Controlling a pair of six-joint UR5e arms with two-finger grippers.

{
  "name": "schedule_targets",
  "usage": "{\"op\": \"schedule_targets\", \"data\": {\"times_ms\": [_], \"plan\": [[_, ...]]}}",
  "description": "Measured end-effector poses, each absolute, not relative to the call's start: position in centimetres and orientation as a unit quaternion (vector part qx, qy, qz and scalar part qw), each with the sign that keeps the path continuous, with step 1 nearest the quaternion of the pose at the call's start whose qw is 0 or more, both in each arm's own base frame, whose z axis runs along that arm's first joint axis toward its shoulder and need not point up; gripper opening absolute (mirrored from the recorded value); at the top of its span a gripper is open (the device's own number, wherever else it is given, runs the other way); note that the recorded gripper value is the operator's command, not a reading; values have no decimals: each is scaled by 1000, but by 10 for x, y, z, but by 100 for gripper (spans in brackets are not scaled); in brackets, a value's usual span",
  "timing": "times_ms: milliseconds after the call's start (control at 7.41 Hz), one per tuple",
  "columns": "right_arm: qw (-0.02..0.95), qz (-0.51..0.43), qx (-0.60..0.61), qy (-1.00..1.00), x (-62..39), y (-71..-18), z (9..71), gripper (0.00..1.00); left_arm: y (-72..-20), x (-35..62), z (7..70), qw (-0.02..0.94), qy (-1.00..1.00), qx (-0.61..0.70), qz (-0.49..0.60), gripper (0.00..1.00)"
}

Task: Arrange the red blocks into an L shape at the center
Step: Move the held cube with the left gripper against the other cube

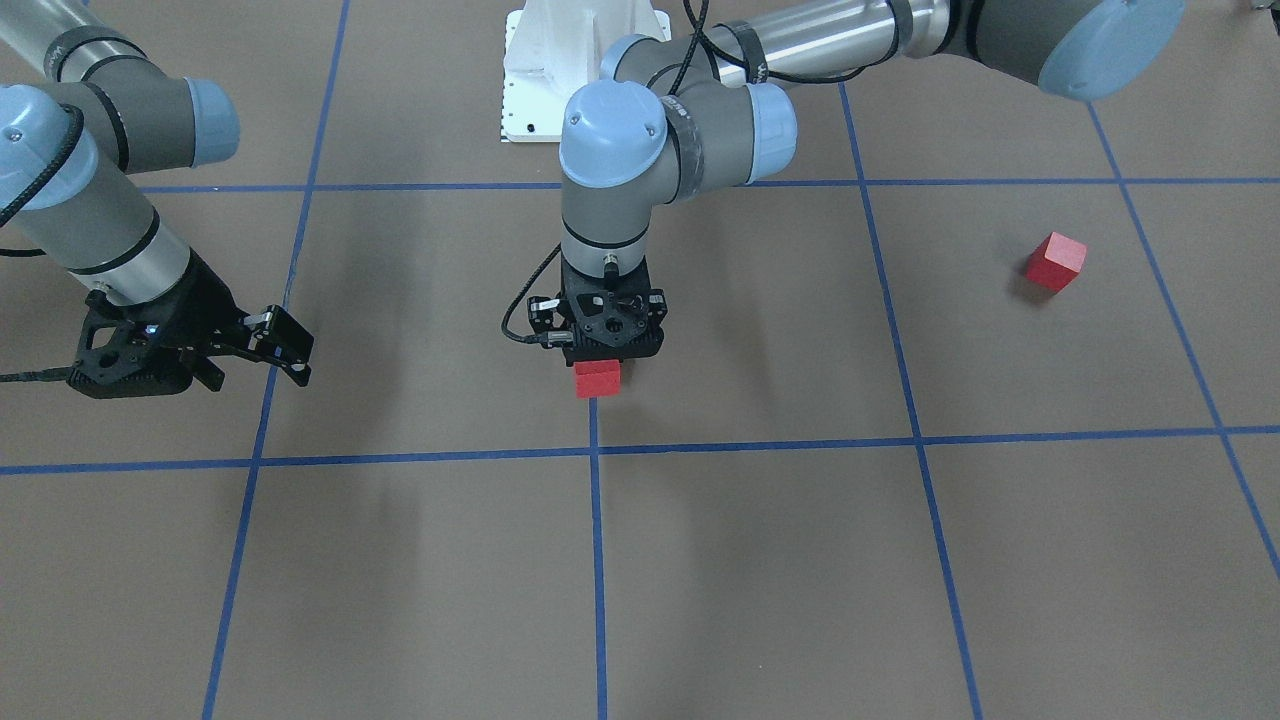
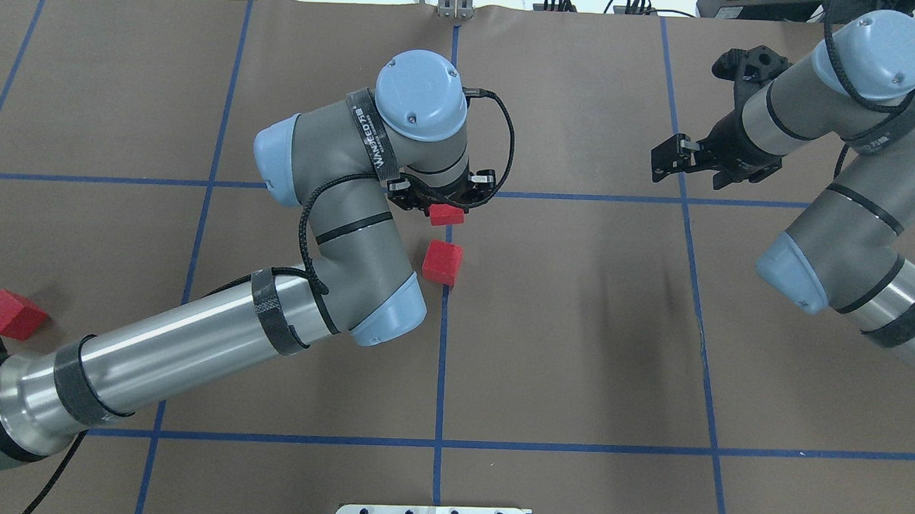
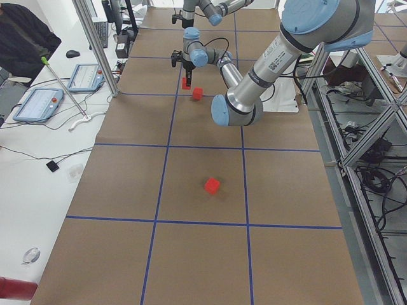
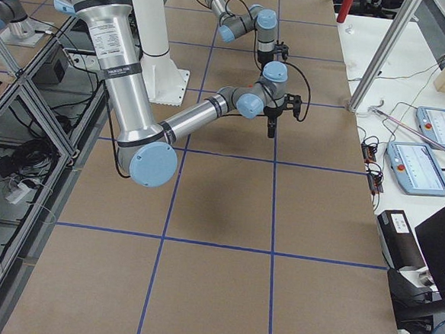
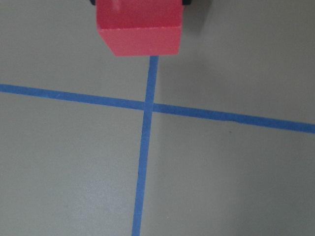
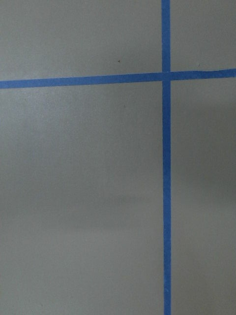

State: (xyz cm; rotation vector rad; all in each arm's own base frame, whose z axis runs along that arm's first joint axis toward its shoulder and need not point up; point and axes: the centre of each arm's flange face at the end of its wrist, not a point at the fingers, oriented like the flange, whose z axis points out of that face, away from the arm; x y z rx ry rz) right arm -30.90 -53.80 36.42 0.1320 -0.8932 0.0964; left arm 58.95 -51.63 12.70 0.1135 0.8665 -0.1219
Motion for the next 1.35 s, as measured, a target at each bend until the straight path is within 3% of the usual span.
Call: {"op": "schedule_targets", "data": {"times_ms": [1350], "plan": [[899,48,62,-431,-308,-535,367,100,-504,631,143,917,395,43,-27,0]]}}
